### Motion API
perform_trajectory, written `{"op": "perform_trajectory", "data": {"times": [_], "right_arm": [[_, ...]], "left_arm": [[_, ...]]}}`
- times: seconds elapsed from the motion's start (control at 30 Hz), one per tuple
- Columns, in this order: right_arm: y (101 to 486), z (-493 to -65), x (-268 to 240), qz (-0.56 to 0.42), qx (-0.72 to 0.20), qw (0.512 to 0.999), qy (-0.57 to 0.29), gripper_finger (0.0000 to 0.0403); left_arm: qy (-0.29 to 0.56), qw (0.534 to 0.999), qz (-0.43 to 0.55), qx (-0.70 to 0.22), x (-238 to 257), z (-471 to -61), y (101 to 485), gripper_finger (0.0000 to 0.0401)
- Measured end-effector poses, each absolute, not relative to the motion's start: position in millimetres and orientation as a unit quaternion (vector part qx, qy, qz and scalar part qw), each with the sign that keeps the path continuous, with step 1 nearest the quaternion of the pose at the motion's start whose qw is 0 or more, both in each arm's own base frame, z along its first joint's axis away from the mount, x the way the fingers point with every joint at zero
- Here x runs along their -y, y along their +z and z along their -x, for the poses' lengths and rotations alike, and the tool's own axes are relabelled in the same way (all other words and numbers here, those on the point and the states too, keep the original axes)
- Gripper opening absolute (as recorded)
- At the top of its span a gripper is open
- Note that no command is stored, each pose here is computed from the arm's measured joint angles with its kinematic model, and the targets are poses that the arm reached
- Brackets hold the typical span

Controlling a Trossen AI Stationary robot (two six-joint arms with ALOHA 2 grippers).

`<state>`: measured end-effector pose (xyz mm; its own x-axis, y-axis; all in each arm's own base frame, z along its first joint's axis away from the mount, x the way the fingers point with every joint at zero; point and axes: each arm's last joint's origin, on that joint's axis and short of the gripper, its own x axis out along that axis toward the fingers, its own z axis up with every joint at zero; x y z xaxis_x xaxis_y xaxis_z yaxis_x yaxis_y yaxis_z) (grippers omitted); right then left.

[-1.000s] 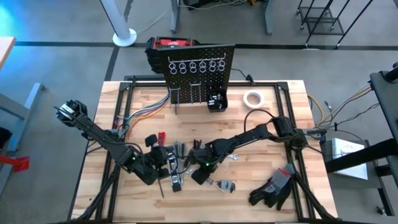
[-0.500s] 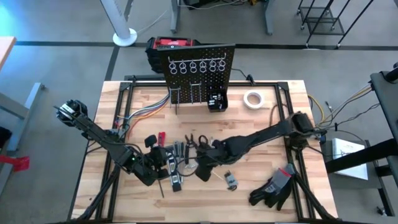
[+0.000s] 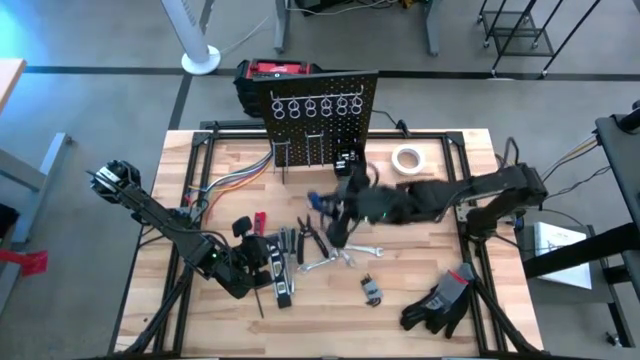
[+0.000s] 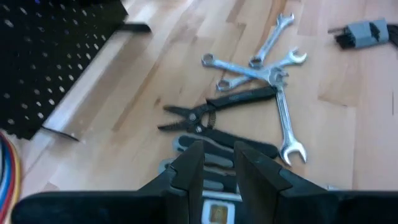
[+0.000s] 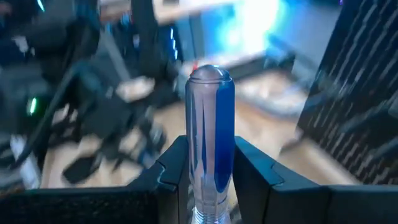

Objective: Hang tools onto peg board
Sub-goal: Hang the blue screwdriver on the peg board

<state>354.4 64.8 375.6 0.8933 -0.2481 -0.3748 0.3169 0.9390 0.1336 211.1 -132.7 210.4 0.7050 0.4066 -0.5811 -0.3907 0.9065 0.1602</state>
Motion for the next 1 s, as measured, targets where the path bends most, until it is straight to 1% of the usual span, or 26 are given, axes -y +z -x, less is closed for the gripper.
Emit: {"op": "perform_trajectory", "data": {"times": [0.17,0.47,0.7,0.83,1.0], "right_arm": [[408.0,-348.6,-33.4,-0.053,-0.093,0.981,-0.164,0.0081],[439.9,-341.3,21.0,0.016,-0.013,0.974,-0.226,0.0081],[463.2,-335.3,56.0,0.024,0.063,0.972,-0.227,0.0081],[470.2,-330.4,75.1,0.026,0.088,0.967,-0.240,0.0081],[471.5,-325.3,94.0,0.035,0.092,0.958,-0.268,0.0081]], "left_arm": [[0.218,0.925,-0.009,-0.313,133.0,-211.7,210.9,0.0079],[0.222,0.926,-0.007,-0.305,133.4,-212.3,211.1,0.0079],[0.247,0.929,-0.014,-0.277,132.3,-213.2,213.2,0.0079],[0.251,0.928,-0.025,-0.273,131.7,-213.3,213.5,0.0079],[0.251,0.928,-0.029,-0.274,131.5,-213.3,213.4,0.0079]]}}
